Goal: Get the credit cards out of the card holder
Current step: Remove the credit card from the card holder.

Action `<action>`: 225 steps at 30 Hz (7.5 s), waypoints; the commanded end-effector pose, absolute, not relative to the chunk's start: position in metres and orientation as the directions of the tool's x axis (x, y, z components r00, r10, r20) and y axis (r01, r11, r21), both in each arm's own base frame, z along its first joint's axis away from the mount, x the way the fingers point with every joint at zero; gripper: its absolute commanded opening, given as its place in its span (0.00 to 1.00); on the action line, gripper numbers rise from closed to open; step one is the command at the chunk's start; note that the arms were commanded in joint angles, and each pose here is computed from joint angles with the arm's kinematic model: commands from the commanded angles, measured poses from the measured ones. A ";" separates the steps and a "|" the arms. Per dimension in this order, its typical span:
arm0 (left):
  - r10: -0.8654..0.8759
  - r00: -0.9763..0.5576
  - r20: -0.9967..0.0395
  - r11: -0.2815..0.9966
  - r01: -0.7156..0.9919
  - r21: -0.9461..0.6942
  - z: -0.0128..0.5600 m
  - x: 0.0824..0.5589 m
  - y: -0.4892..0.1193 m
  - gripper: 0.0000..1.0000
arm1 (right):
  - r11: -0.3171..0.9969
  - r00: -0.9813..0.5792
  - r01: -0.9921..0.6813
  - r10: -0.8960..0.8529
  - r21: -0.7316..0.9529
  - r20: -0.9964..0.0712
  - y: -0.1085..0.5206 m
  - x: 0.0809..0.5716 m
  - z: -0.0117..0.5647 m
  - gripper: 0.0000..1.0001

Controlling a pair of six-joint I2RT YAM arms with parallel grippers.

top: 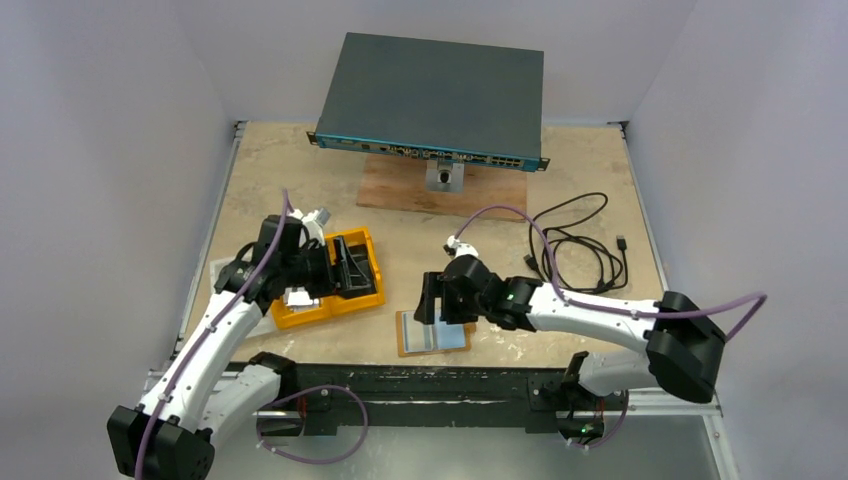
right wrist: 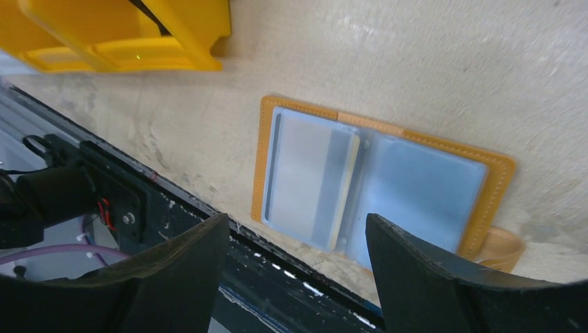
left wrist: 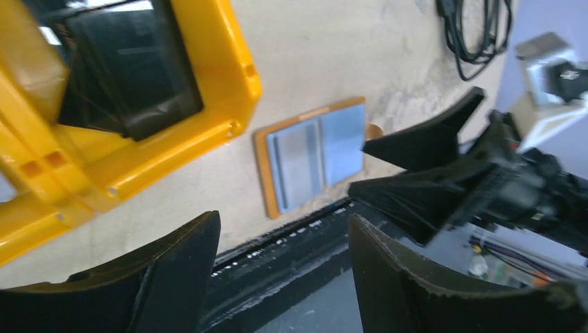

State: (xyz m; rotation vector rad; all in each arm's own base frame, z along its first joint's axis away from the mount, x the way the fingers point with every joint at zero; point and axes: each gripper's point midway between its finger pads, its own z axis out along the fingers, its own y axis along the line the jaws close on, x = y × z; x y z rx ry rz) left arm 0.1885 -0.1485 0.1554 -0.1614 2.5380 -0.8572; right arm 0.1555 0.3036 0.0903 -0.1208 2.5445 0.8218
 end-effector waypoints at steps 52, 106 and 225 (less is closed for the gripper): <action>-0.110 -0.990 -0.086 0.762 -0.028 -0.647 0.050 0.159 -0.250 0.22 | 0.897 -0.925 -0.215 -0.061 0.386 -0.374 0.313 0.126 0.008 0.14; 0.080 -0.994 -0.072 0.807 0.107 -0.580 0.037 0.163 -0.346 0.12 | 0.869 -0.834 -0.129 0.165 0.477 -0.526 0.251 0.150 0.107 0.39; 0.018 -0.991 -0.132 0.941 0.061 -0.334 0.019 0.144 -0.231 0.00 | 0.598 -0.966 -0.026 0.191 0.801 -0.174 0.284 0.137 0.011 0.00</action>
